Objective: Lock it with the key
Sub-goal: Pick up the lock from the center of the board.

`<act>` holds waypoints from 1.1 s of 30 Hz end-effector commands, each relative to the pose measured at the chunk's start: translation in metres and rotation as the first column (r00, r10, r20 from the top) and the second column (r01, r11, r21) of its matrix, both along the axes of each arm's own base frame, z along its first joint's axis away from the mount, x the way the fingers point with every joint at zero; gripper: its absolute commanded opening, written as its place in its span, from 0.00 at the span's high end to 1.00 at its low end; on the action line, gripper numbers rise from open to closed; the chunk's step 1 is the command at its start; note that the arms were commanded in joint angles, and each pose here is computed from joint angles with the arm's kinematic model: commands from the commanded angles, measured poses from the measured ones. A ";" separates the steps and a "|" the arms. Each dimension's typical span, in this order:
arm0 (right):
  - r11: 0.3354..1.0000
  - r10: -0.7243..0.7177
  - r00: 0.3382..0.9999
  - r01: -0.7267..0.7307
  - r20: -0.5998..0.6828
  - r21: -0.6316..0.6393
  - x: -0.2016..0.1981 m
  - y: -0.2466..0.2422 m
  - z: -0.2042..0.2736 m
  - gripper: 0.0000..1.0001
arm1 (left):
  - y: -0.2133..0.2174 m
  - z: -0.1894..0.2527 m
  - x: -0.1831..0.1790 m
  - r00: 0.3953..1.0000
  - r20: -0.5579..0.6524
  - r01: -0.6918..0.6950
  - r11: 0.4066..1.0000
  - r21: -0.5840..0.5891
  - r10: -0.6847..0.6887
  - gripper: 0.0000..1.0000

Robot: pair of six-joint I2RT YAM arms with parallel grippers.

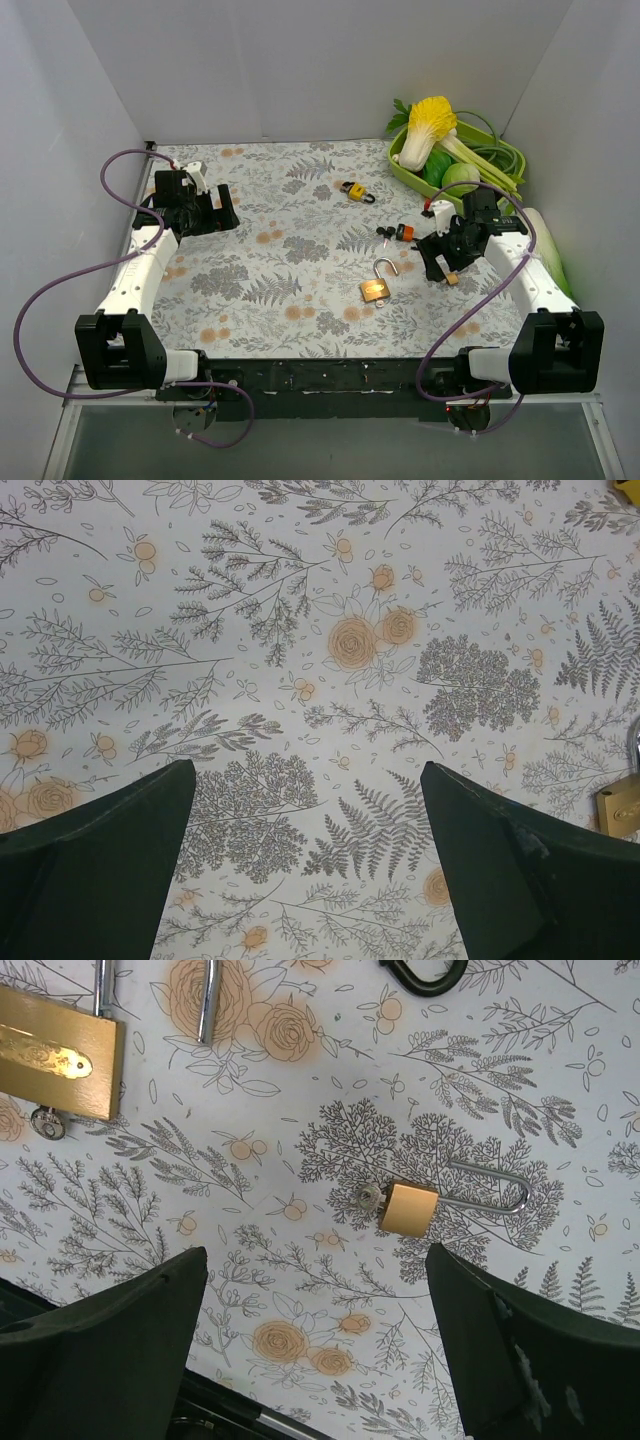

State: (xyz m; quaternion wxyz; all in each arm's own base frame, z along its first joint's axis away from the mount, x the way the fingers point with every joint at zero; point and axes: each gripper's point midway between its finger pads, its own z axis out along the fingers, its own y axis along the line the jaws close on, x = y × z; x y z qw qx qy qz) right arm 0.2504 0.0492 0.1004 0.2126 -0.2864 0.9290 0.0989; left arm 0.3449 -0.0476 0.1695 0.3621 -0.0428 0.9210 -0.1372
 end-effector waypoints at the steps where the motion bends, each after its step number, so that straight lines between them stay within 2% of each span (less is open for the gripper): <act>1: 0.998 0.021 1.000 -0.022 -0.021 -0.051 -0.005 -0.009 -0.004 0.02 | 0.002 0.023 0.005 0.996 0.079 0.038 0.999 0.034 -0.041 0.02; 7: 0.995 0.005 0.994 -0.016 -0.108 -0.099 -0.012 -0.018 -0.023 0.02 | -0.001 0.029 0.009 0.994 0.101 0.044 0.999 0.021 -0.046 0.02; 13: 0.984 -0.097 0.979 0.067 -0.179 -0.166 -0.010 -0.043 -0.047 0.02 | -0.001 0.025 0.010 0.995 0.090 0.042 0.999 0.018 -0.044 0.02; 19: 0.978 -0.130 0.971 0.092 -0.200 -0.189 -0.007 -0.054 -0.063 0.09 | -0.003 0.020 0.010 0.996 0.074 0.050 0.999 0.008 -0.051 0.02; 29: 0.974 -0.130 0.973 0.090 -0.191 -0.206 0.006 -0.060 -0.077 0.36 | -0.008 0.014 0.007 0.994 0.063 0.087 0.996 0.000 -0.087 0.02; 33: 0.977 -0.126 0.974 0.089 -0.188 -0.192 0.008 -0.058 -0.080 0.41 | -0.007 0.012 0.005 0.994 0.060 0.091 0.996 0.004 -0.091 0.02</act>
